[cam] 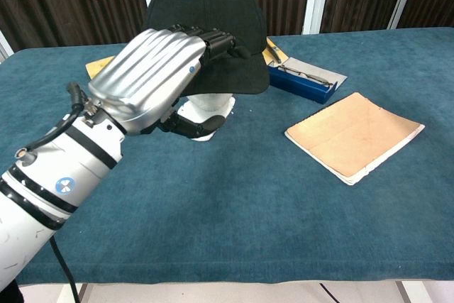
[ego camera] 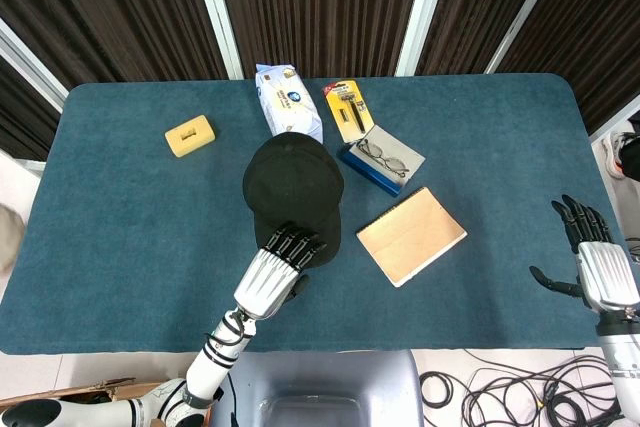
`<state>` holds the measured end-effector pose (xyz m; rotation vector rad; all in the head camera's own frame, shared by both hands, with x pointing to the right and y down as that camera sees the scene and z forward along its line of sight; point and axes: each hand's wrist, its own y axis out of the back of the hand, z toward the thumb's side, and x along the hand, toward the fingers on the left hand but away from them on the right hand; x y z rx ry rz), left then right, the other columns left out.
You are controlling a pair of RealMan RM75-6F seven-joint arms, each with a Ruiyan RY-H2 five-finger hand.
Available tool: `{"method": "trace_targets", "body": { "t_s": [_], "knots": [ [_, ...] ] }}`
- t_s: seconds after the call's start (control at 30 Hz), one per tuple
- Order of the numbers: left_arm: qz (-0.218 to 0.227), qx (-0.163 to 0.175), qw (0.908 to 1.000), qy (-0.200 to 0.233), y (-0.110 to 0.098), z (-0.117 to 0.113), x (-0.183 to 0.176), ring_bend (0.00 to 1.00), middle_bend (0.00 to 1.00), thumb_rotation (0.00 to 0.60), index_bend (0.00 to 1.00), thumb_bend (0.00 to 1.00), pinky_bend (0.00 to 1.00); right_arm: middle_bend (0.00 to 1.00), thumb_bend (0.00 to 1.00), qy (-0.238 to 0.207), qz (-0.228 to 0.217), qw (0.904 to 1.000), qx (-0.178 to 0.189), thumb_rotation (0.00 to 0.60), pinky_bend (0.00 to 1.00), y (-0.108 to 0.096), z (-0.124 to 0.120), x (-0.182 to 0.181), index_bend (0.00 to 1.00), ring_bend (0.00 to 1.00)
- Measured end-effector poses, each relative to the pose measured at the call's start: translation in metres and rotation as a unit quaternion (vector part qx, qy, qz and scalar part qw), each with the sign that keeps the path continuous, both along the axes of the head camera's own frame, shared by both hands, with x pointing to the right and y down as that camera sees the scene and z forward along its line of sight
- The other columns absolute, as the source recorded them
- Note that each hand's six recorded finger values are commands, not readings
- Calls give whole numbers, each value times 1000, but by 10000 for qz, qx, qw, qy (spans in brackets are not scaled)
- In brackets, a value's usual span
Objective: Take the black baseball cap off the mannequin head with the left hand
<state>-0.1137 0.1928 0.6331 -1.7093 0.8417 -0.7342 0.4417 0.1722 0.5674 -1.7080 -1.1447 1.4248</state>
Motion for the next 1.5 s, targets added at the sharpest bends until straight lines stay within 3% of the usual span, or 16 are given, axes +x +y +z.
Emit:
{"method": "trace_targets", "body": {
  "t_s": [0.4,0.67,0.83,1.17,1.33,1.5],
  "knots": [
    [-137,460,9979,-423,-6,6,-9,366,381,600,387,316,249,0,130,21,-81,9998,-158,600,0,4,3,-3,0,0],
    [-139,1201,9911,-549,-10,4,-9,496,518,600,492,351,304,0,130,22,-162,9993,-350,600,0,6,6,-4,0,0],
    [-56,1550,9866,-498,-9,5,-6,523,547,600,522,354,310,0,131,27,-168,9991,-385,600,0,6,7,-5,0,0],
    [-34,1689,9853,-263,-14,9,3,568,608,600,587,339,335,0,130,67,-224,9987,-462,600,0,7,10,-8,0,0],
    [-197,1579,9869,-256,-21,16,3,588,630,600,601,386,343,0,130,101,-225,9986,-474,600,0,7,11,-8,0,0],
    [-268,1683,9851,-219,-24,15,1,656,741,600,707,481,386,0,131,126,-240,9983,-513,600,0,8,12,-8,0,0]
  ]
}}
